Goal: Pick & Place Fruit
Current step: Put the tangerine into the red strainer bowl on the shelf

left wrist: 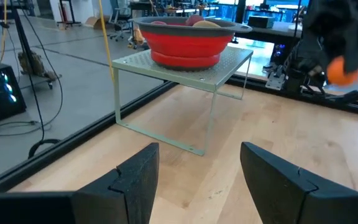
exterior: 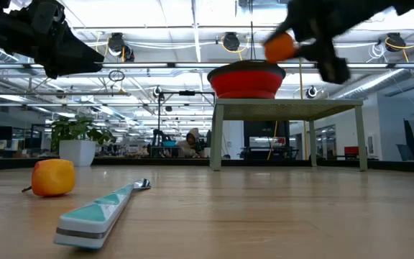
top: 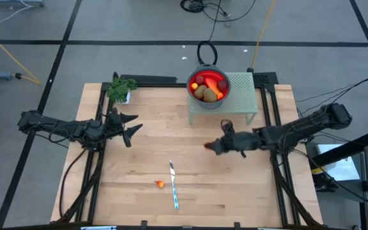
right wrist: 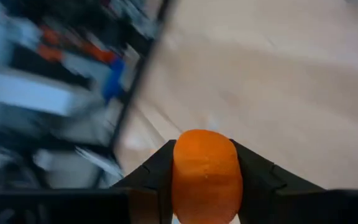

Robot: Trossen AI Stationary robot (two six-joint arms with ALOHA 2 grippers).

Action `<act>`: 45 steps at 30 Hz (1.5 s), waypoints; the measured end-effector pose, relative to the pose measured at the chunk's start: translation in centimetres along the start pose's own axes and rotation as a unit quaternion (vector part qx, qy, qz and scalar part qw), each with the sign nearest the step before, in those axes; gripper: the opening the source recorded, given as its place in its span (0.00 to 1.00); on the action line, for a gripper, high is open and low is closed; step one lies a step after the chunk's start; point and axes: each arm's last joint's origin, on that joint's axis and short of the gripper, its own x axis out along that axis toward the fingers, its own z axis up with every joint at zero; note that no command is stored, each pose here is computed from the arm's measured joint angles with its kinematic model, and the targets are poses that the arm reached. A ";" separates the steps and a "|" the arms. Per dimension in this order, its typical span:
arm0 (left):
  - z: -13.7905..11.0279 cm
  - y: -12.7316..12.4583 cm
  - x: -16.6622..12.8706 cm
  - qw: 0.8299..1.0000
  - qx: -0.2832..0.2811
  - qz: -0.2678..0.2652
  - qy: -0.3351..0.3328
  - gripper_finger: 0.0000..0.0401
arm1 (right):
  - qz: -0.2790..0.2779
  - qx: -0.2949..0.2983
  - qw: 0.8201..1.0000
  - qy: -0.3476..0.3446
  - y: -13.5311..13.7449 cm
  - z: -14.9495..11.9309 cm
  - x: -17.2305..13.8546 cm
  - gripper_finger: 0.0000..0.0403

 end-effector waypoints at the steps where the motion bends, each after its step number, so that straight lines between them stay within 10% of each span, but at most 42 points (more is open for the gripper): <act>1: 0.0 0.0 0.0 1.000 0.000 0.000 0.000 0.56 | 0.020 0.003 1.000 -0.020 0.4 0.6 0.1 0.28; 20: 0.0 0.0 0.0 1.000 0.001 0.000 0.000 0.56 | 0.207 -0.134 0.909 -0.335 4.8 6.7 -2.1 0.27; 29: 0.0 0.0 0.0 1.000 0.001 0.000 0.000 0.56 | 0.133 -0.296 0.864 -0.384 4.5 7.9 -2.1 0.27; 45: 0.0 0.0 0.0 1.000 -0.005 -0.001 -0.002 0.56 | 0.003 -0.587 0.696 -0.413 3.7 10.8 -3.2 0.30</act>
